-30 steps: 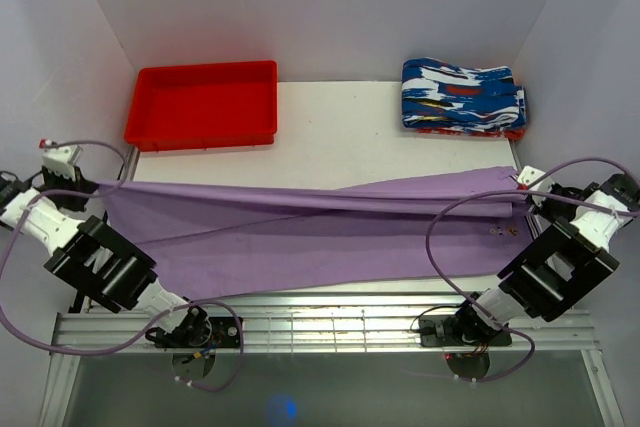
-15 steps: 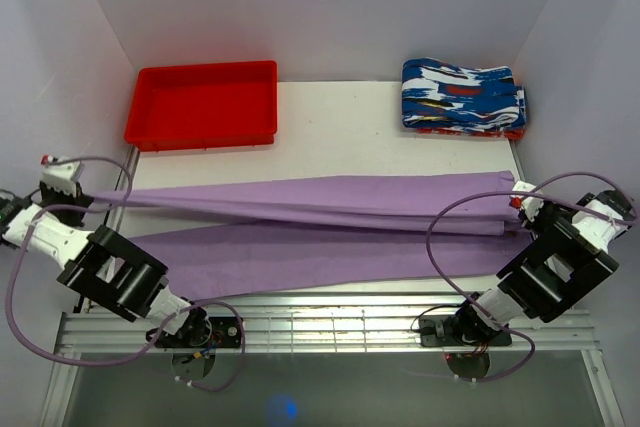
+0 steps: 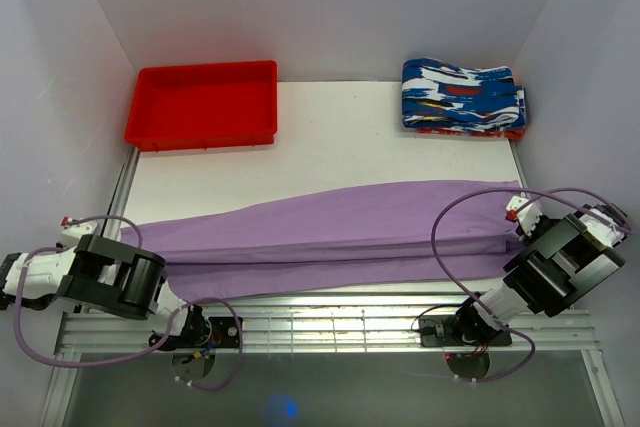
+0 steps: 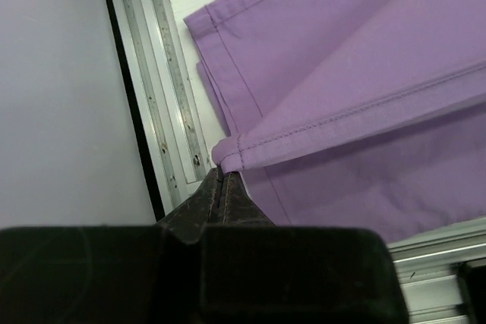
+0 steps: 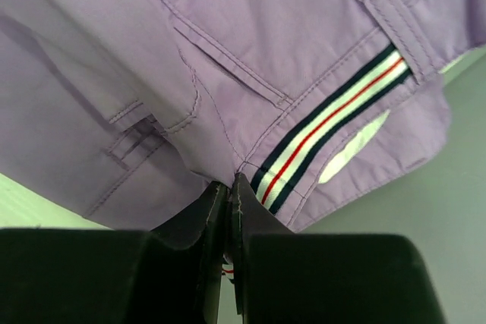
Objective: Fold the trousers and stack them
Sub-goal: Fold the trousers
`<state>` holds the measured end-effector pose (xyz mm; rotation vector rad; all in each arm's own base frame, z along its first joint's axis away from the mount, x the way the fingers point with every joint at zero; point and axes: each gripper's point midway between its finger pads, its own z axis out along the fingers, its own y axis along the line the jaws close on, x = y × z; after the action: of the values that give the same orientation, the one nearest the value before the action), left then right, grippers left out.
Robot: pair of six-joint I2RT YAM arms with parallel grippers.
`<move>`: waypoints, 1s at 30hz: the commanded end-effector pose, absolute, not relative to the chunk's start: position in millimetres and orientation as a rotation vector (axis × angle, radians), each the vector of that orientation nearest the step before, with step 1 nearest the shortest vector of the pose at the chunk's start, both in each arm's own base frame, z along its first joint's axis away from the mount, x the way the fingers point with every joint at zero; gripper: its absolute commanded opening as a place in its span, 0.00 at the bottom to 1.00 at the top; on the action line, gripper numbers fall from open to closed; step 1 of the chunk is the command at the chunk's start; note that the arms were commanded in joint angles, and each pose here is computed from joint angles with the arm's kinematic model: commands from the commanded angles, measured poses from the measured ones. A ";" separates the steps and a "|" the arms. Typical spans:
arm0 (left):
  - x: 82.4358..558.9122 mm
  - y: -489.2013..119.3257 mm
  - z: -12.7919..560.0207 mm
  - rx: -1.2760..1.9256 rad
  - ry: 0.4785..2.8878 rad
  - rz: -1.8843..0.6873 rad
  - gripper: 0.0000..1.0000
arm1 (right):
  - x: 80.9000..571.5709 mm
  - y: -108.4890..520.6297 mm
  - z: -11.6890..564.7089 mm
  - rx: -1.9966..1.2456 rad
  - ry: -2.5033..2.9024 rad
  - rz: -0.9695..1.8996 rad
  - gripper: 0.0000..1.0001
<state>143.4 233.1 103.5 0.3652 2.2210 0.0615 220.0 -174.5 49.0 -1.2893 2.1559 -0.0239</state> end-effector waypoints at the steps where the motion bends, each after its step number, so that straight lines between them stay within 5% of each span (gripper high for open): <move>1: 127.4 229.6 92.1 0.576 2.239 0.131 0.00 | 216.9 -198.5 46.2 -1.544 2.086 -0.204 0.08; 5: 100.6 205.9 62.7 0.754 2.304 0.036 0.01 | 214.2 -206.0 42.4 -1.556 2.110 -0.211 0.14; 6: 95.6 201.4 59.8 0.851 2.288 0.025 0.06 | 214.4 -207.0 43.6 -1.558 2.109 -0.214 0.19; 7: 82.1 189.3 56.2 0.882 2.314 -0.049 0.23 | 215.5 -208.9 47.1 -1.559 2.106 -0.231 0.34; 9: 71.0 181.6 56.0 0.983 2.309 -0.053 0.35 | 218.1 -210.0 55.1 -1.568 2.088 -0.251 0.42; 11: 56.3 179.8 63.3 1.114 2.302 0.004 0.48 | 223.5 -208.0 71.7 -1.572 2.048 -0.275 0.65; 20: 81.1 203.2 106.0 1.025 2.274 0.205 0.57 | 239.4 -191.8 134.3 -1.538 1.937 -0.252 0.67; 25: 172.9 198.7 141.7 0.671 2.200 -0.086 0.58 | 269.8 -174.4 140.3 -1.355 2.064 -0.114 0.61; 27: 204.0 180.7 141.5 0.555 2.247 -0.242 0.70 | 286.5 -156.3 131.6 -1.303 2.129 -0.067 0.59; 30: 242.4 168.9 124.5 0.587 2.305 -0.197 0.73 | 296.3 -137.9 106.6 -1.347 2.212 -0.063 0.57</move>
<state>207.6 202.2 122.7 0.7294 2.2982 -0.1067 293.9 -151.9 126.2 -1.4309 2.0709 -0.1139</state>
